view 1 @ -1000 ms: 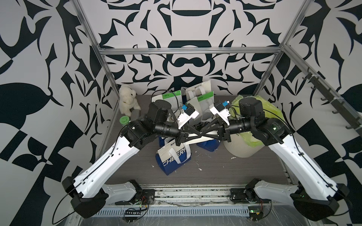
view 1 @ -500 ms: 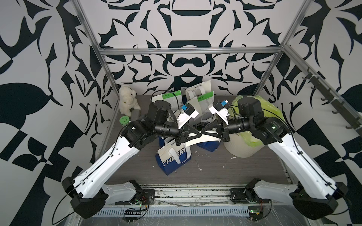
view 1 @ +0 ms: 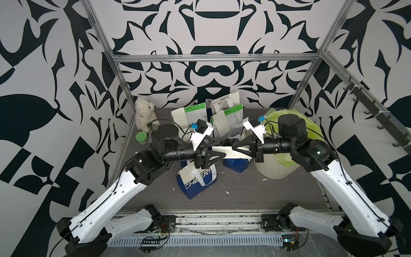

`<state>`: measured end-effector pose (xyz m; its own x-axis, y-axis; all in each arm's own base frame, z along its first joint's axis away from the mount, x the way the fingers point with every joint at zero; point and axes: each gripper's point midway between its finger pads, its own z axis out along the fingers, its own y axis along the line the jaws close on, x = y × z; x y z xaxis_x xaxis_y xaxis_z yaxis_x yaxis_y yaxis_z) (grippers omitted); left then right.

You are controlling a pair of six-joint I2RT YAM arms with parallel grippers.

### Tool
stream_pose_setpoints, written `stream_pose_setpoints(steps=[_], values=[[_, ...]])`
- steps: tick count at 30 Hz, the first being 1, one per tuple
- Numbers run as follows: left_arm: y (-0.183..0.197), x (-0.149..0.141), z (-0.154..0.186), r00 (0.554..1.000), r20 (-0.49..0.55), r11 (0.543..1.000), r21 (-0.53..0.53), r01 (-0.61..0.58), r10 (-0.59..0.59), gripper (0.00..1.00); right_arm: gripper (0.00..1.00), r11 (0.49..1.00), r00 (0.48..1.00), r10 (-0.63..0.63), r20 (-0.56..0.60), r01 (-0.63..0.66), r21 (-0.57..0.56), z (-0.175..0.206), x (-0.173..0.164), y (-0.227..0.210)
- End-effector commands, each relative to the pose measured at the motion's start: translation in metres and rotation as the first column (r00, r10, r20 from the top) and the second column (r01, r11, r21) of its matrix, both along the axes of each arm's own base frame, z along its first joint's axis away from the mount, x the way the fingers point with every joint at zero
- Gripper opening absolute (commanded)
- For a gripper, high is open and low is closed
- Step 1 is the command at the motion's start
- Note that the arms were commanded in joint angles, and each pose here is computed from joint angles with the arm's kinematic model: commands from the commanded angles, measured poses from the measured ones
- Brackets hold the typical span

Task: Shred takeout receipts and throw away
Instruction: Shred the takeout receipt.

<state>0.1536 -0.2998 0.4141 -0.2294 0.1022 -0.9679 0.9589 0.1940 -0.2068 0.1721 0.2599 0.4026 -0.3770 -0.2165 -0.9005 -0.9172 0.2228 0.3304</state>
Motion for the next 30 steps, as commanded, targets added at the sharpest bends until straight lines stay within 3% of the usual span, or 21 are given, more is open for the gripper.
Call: stream_pose_setpoints(steps=[1, 7, 14, 21, 27, 30], values=[[-0.008, 0.008, 0.013, 1.0, 0.022, 0.998, -0.058, -0.005, 0.006, 0.69, 0.0, 0.998, 0.998, 0.032, 0.054, -0.035, 0.058, 0.017, -0.005, 0.002], [-0.021, 0.008, 0.012, 0.998, -0.007, 0.997, -0.042, 0.058, -0.058, 0.63, 0.0, 0.997, 0.998, 0.031, 0.06, -0.035, 0.064, 0.02, -0.007, 0.001], [-0.021, 0.007, 0.014, 0.998, -0.02, 0.997, -0.05, 0.06, -0.061, 0.37, 0.0, 0.997, 0.997, 0.033, 0.063, -0.037, 0.064, 0.021, -0.006, 0.002], [-0.021, 0.009, 0.014, 0.998, -0.029, 0.997, -0.059, 0.046, -0.048, 0.26, 0.0, 0.997, 0.998, 0.034, 0.053, -0.037, 0.062, 0.019, -0.004, 0.003], [-0.022, 0.011, 0.012, 0.998, -0.047, 0.998, -0.055, 0.039, -0.042, 0.0, 0.0, 0.998, 0.999, 0.019, 0.05, -0.023, 0.063, 0.02, -0.002, 0.002], [-0.022, 0.015, 0.01, 0.998, -0.057, 0.998, -0.056, 0.019, -0.022, 0.0, 0.0, 0.998, 1.0, -0.008, 0.03, 0.006, 0.061, 0.02, 0.002, 0.002]])
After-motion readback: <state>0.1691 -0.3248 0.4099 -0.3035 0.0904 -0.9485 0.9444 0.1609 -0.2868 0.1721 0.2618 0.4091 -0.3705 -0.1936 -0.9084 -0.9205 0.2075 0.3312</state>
